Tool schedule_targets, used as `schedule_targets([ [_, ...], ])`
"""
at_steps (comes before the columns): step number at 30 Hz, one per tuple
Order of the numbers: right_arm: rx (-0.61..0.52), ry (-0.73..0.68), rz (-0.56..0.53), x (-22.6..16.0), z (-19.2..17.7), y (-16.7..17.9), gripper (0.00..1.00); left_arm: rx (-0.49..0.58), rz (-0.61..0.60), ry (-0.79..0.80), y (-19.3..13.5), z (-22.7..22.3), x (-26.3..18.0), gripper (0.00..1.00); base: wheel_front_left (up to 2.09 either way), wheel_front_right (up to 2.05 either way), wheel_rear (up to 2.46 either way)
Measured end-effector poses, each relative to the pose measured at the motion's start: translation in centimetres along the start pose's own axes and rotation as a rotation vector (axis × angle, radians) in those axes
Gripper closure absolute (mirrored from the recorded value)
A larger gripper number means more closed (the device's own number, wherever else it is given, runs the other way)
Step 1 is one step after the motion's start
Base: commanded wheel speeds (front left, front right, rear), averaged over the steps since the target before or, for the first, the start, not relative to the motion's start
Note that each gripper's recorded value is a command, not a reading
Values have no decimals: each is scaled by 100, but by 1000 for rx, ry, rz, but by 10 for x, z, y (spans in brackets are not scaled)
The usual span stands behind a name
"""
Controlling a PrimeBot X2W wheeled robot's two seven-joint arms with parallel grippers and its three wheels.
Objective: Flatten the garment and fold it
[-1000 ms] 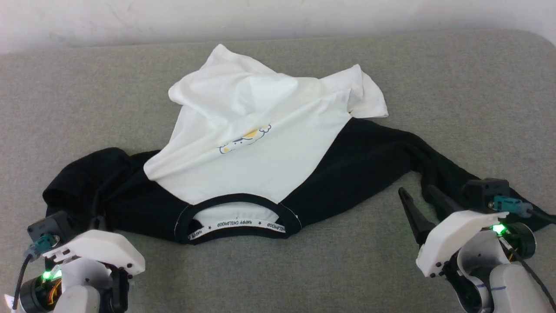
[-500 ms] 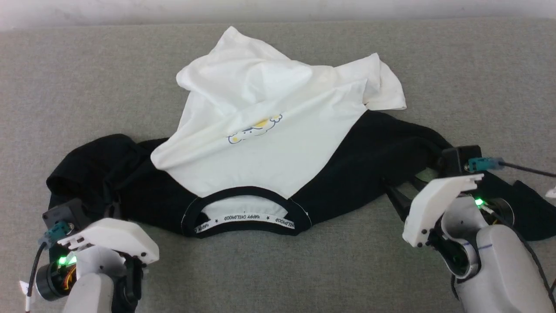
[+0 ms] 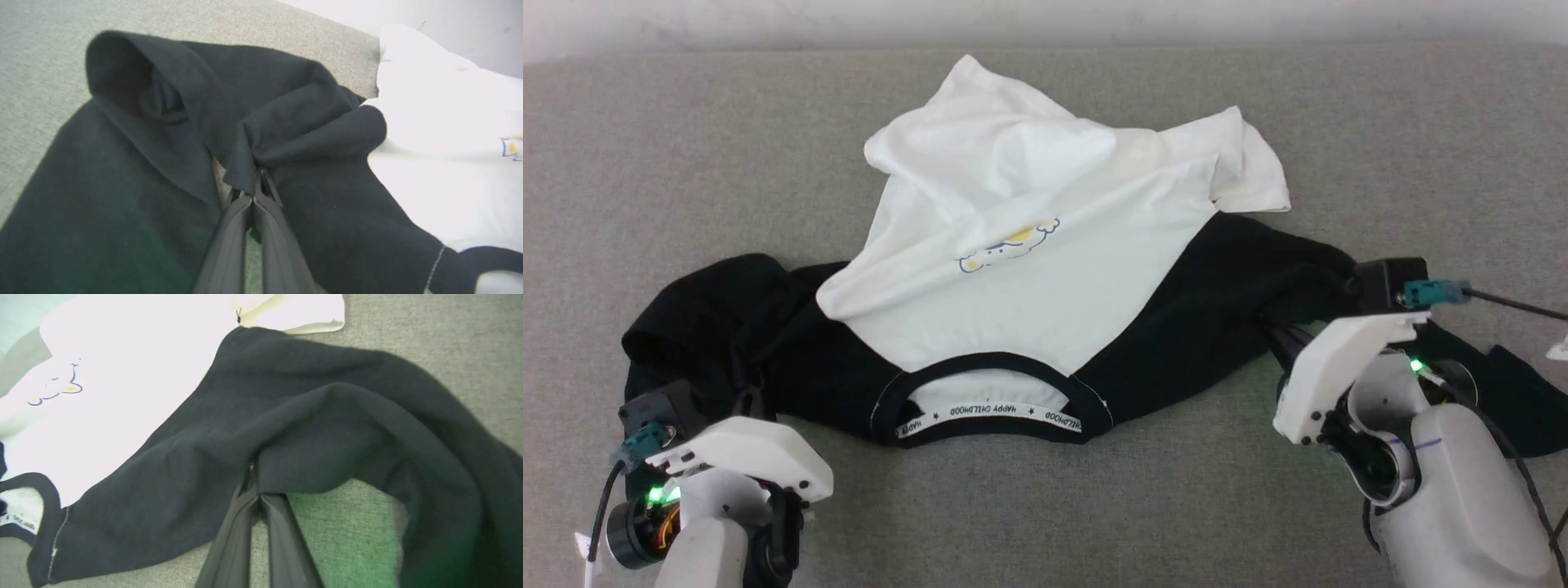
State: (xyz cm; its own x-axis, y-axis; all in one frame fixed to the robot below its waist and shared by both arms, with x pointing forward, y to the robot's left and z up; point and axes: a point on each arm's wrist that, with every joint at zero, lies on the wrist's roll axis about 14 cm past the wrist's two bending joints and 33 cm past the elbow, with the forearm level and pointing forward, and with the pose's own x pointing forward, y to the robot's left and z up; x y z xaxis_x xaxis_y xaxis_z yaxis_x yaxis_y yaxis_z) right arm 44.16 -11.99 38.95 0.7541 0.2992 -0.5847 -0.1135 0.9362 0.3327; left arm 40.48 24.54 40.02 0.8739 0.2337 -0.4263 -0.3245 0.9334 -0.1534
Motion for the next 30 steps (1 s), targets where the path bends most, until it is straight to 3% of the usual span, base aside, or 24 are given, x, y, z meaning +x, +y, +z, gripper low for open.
schedule_targets([
  [3, 22, -49, 2, -12, 5, 0, 100, -27, -19, -38, -4, 11, -4, 100, 0, 0, 0],
  [7, 20, -121, -17, -38, 16, -4, 100, -144, -107, -109, -22, 36, -17, 100, 0, 0, 0],
  [13, -29, -272, -62, -85, 58, -10, 100, -201, -241, -232, -45, 89, -46, 100, 0, 0, 0],
  [23, -214, -452, -123, -148, 133, -2, 100, -269, -507, -373, -94, 179, -95, 100, 0, 0, 0],
  [30, -389, -519, -164, -152, 207, 1, 100, -297, -553, -456, -113, 245, -79, 100, 0, 0, 0],
])
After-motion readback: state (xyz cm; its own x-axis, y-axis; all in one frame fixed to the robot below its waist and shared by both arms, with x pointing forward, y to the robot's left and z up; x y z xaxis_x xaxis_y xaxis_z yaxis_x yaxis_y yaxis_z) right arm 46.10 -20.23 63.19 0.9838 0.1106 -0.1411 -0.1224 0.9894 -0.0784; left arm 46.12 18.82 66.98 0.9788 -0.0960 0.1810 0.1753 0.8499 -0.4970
